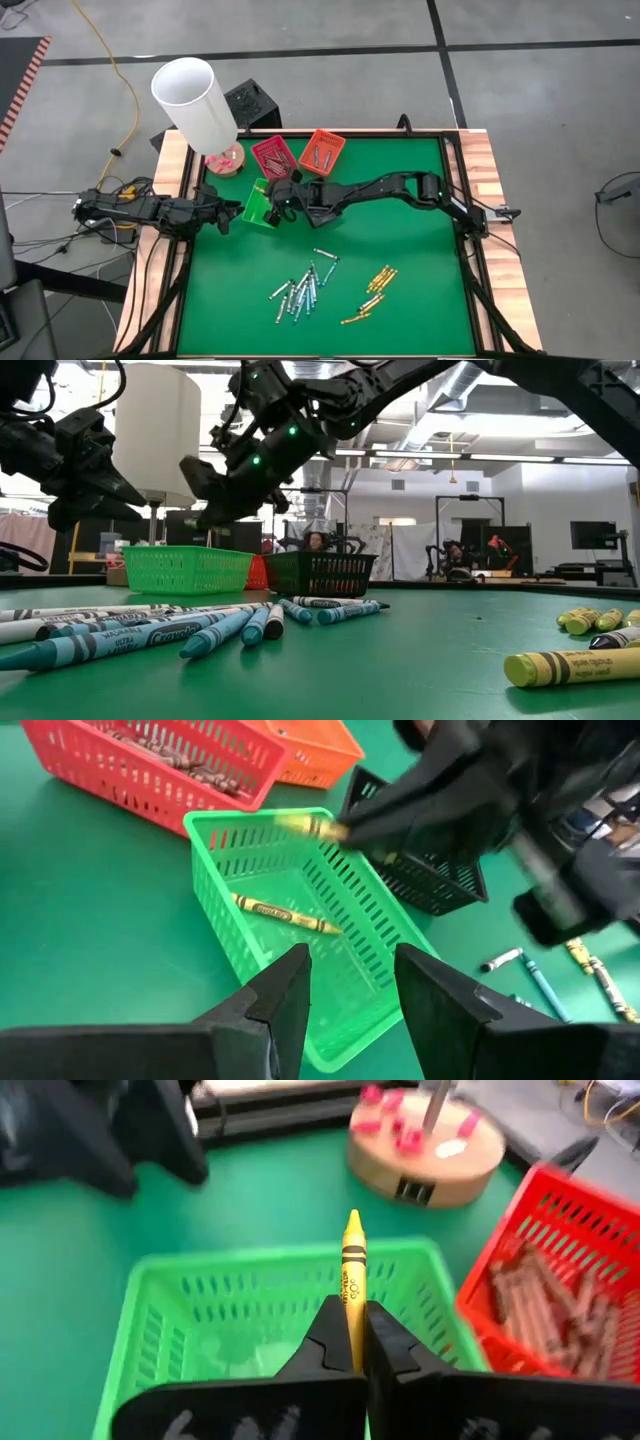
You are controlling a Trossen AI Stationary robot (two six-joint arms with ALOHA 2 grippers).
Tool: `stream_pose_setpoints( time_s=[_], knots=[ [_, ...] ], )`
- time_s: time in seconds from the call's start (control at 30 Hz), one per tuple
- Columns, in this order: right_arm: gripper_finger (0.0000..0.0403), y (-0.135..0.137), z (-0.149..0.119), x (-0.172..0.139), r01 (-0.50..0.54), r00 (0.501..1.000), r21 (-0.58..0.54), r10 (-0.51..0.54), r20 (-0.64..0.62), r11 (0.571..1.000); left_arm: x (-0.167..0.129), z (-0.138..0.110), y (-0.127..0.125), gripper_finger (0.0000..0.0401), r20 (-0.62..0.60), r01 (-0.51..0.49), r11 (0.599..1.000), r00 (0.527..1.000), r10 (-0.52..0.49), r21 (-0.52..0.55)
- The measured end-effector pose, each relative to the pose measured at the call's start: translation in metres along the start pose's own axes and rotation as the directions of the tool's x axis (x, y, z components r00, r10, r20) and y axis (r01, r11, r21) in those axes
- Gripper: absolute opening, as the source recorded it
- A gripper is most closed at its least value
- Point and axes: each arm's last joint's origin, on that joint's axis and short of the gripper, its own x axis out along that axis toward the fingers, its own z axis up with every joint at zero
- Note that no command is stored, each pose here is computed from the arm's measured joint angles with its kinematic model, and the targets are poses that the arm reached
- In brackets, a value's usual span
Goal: Sort crayons
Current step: Put the yellow crayon into the green bin
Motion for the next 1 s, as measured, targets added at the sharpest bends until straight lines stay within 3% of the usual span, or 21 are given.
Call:
stream_pose_setpoints(
  time_s=[0.4,1.0],
  knots=[
    [0.0002,0.004,-0.03,0.018,0.006,0.997,-0.034,-0.009,-0.083,0.999,0.0,0.0,0.0,0.0137,0.002,0.001,1.0,1.0,-0.001,-0.002],
    [0.0027,0.003,-0.032,0.02,0.006,0.996,-0.039,-0.009,-0.089,0.999,0.0,0.0,0.0,0.0137,0.003,0.0,1.0,1.0,0.0,-0.005]
  ],
)
